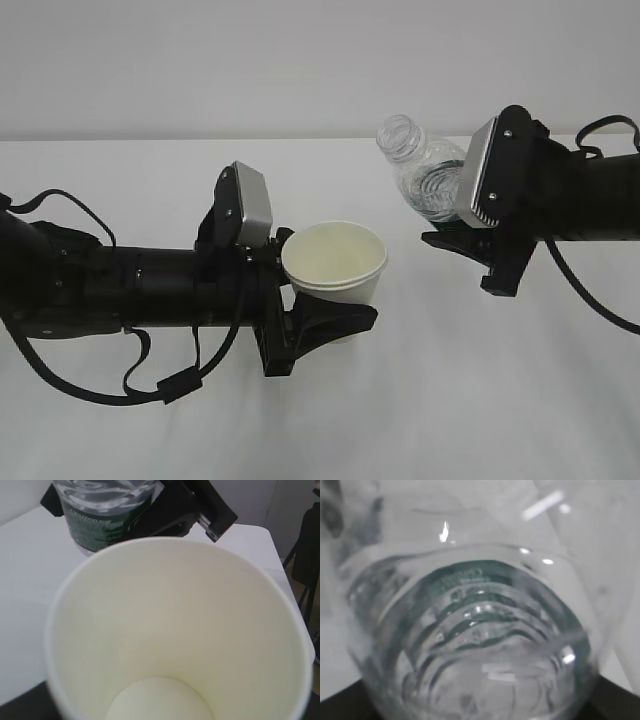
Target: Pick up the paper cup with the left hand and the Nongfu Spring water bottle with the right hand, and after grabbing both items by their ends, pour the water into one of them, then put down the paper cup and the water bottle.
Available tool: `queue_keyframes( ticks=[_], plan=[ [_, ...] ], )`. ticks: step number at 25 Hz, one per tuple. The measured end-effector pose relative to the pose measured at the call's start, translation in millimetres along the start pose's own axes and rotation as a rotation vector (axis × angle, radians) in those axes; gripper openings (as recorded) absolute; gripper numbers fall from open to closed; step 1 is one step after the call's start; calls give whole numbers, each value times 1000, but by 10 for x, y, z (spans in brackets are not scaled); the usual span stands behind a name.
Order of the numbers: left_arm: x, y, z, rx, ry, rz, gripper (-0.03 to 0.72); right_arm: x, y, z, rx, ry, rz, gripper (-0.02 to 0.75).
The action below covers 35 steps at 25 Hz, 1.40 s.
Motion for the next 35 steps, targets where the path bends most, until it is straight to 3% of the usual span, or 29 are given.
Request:
queue_keyframes(
  ticks=[9,15,35],
  plan=[
    [-4,-2,-19,-6,-11,2,488,0,-2,-1,99,0,2,491],
    [-77,12,-141,-22,-48,4,488,0,-2,-1,152,0,2,491],
    [-104,26,-172,-22,-51,-2,488,0,-3,-8,311,-5,3,491]
  ],
)
Point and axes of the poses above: a point on each arm's last joint axis where the gripper is mounted, x pointing back along that axis away from the gripper, z along the wrist's bending axis when the last joint is at zero, y = z × x, the point moved 5 cm from there along -x, pointing out along that axis toward the gripper, and after that the axes turned 1 degree about -x, right-handed, at the moved point
